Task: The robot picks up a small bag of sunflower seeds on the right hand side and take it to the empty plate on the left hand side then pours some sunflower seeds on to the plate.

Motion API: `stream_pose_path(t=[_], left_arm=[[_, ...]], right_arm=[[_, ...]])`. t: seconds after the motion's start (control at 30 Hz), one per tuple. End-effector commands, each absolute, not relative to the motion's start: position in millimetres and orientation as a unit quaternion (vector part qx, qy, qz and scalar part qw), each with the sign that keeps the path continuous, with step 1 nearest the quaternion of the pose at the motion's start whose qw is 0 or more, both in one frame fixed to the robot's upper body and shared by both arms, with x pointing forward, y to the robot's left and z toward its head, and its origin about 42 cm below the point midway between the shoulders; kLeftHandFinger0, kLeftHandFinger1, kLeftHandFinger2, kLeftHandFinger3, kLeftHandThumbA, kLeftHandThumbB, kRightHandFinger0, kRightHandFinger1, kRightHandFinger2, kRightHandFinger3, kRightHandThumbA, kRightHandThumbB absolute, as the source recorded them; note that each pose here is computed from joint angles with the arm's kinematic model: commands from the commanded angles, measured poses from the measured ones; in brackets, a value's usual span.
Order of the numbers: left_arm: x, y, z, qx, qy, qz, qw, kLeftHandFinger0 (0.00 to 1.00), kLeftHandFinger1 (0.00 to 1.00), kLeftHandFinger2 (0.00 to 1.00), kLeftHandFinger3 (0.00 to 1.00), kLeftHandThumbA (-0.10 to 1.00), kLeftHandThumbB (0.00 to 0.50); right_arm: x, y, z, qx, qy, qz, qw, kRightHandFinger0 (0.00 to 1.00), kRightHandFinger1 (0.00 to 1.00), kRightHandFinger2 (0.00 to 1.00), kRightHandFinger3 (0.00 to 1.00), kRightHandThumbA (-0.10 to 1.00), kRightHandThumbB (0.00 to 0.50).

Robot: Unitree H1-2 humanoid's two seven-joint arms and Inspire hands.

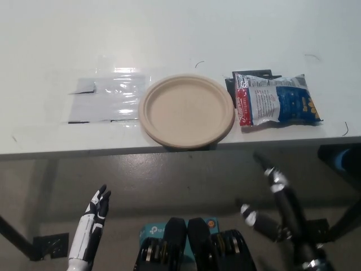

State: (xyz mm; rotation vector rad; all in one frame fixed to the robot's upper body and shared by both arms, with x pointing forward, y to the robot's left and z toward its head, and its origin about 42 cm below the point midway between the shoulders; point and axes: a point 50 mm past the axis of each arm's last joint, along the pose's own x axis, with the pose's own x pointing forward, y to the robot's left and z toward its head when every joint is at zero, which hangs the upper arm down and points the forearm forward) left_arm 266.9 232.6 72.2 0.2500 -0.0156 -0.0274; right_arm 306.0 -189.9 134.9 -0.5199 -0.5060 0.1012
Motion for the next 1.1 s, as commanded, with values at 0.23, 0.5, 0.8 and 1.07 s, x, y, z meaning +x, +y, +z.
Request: stream_pose_path(t=[0.23,0.5,0.8,1.07], left_arm=[[271.1,230.2,81.3,0.126,-0.044,-0.009,0.991,1.0,1.0,1.0,1.0,1.0,0.075],[270.6,229.8,81.4,0.126,-0.046,-0.01,0.991,1.0,1.0,1.0,1.0,1.0,0.066],[272.4,229.5,82.2,0.128,-0.045,-0.008,0.991,1.0,1.0,1.0,1.0,1.0,0.055],[272.8,229.5,83.0,0.125,-0.047,-0.007,0.991,1.0,1.0,1.0,1.0,1.0,0.067]], right_arm=[[380.3,-234.4,225.5,-0.373,-0.29,-0.007,0.882,1.0,1.0,1.0,1.0,0.64,0.364],[421.0,-244.6,238.5,-0.448,-0.235,-0.017,0.862,1.0,1.0,1.0,1.0,0.71,0.4],[454.9,-250.9,233.9,-0.491,-0.186,0.001,0.851,1.0,1.0,1.0,1.0,0.7,0.484],[457.1,-250.9,235.1,-0.51,-0.168,0.03,0.843,1.0,1.0,1.0,1.0,0.79,0.5]])
